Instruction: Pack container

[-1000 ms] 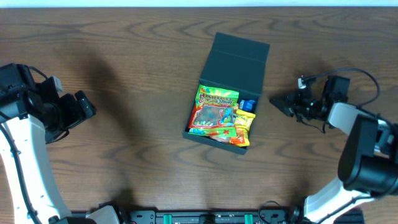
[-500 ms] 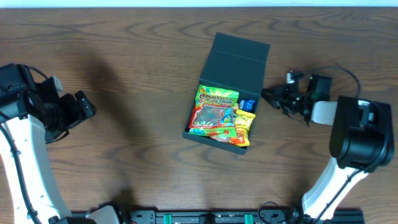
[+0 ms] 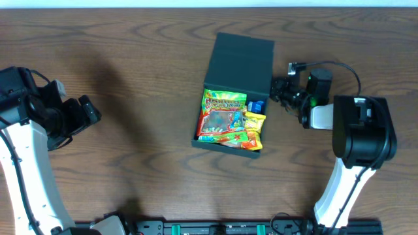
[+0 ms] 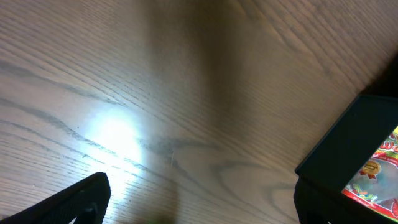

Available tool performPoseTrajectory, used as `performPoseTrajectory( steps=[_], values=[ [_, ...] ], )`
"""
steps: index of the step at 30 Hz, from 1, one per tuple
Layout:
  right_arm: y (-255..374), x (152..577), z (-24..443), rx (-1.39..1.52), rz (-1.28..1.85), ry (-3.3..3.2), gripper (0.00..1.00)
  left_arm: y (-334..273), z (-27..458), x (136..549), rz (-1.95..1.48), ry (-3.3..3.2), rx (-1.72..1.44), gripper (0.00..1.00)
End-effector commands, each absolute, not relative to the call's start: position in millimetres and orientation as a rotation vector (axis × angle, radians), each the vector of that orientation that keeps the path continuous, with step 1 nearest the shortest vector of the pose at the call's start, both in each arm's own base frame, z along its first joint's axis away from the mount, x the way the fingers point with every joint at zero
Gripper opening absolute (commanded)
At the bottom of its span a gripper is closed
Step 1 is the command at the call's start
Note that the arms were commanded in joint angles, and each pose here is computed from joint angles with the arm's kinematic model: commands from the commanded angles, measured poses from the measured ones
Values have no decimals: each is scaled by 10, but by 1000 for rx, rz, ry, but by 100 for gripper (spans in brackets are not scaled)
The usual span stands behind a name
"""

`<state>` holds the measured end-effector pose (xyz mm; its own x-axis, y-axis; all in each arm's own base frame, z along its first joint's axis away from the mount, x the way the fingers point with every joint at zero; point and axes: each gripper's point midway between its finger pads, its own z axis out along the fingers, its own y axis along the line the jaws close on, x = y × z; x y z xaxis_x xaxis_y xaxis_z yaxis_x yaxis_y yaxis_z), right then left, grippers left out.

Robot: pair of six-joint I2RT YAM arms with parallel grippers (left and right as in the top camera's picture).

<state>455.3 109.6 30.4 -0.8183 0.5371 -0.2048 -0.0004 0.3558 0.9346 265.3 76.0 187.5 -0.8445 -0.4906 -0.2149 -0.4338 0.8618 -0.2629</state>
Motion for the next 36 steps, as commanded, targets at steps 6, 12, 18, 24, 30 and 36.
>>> performPoseTrajectory(
  steps=[6, 12, 18, 24, 30, 36],
  values=[
    [1387, 4540, 1001, 184, 1772, 2001, 1, 789, 1872, 2642, -278, 2767, -694, 95],
    [1454, 4432, 1565, -4, 1900, 1885, 1, 790, 1872, 2642, -278, 2767, -694, 95],
    [1517, 4320, 1976, -171, 1940, 1845, 1, 790, 1872, 2642, -278, 2767, -694, 95],
    [1645, 4270, 2064, -267, 1949, 1855, 1, 790, 1872, 2642, -278, 2767, -694, 95],
    [1678, 4271, 2185, -341, 1951, 1871, 2, 790, 1872, 2642, -278, 2767, -694, 95],
    [1708, 4383, 2657, -452, 1933, 1862, 1, 790, 1872, 2642, -278, 2767, -694, 95]
  ],
)
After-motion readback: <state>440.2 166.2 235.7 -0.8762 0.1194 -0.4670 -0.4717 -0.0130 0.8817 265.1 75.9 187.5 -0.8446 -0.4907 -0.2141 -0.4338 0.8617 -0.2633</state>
